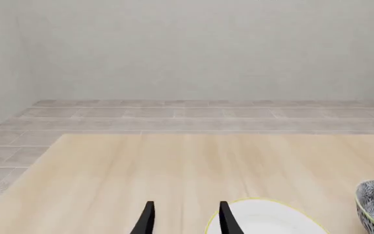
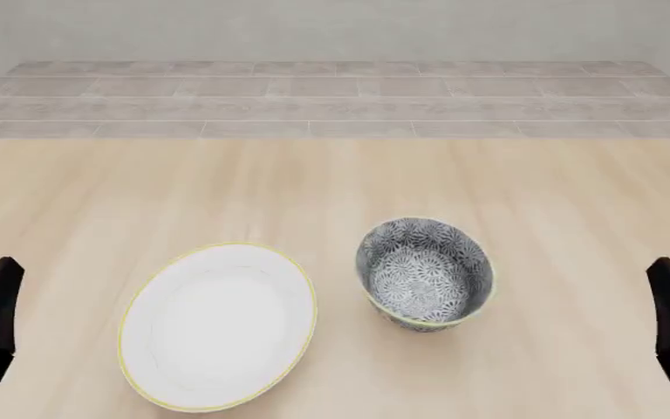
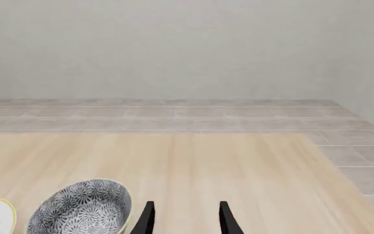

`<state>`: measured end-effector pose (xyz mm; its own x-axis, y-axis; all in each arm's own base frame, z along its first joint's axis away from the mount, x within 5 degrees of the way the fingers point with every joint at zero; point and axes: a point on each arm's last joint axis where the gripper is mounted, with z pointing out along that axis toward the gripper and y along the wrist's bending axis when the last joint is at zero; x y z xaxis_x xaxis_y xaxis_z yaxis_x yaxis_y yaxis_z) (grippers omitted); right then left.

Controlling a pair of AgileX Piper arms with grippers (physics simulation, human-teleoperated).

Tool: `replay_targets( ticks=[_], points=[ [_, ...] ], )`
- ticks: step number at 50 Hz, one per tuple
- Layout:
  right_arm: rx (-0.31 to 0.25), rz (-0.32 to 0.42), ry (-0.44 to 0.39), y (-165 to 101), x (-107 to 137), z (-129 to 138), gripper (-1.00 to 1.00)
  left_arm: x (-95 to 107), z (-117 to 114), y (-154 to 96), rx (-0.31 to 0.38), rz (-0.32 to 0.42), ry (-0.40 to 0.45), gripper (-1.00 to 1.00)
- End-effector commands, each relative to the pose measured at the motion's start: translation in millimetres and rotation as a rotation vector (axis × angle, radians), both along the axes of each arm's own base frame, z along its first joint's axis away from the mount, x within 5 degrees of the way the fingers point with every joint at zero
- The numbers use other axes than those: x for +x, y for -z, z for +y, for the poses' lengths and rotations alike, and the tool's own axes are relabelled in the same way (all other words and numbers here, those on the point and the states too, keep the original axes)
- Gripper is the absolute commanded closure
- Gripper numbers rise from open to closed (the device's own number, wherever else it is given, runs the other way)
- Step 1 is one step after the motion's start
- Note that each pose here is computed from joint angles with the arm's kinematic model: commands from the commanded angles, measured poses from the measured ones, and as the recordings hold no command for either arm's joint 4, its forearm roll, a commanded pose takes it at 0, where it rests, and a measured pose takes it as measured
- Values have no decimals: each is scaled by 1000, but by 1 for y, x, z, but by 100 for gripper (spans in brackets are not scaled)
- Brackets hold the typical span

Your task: Put the bowl on the plate.

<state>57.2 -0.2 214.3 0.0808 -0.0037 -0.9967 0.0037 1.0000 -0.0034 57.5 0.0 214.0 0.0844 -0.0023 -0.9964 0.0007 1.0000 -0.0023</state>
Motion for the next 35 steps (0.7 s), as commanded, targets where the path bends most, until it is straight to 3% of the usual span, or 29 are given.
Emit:
replay_targets(
  ticks=[1,15,35],
  points=[
    [12,-7,-9,-4,-1,0,-100,-1,0,-1,-9,-5,-5,-100],
    [-25,2,-41,-20,2,3,-100,-1,1,0,-4,-3,-9,-100],
    [-82,71,-137,-58,37,13,-100,-1,1,0,-1,-6,-13,-100]
  ],
)
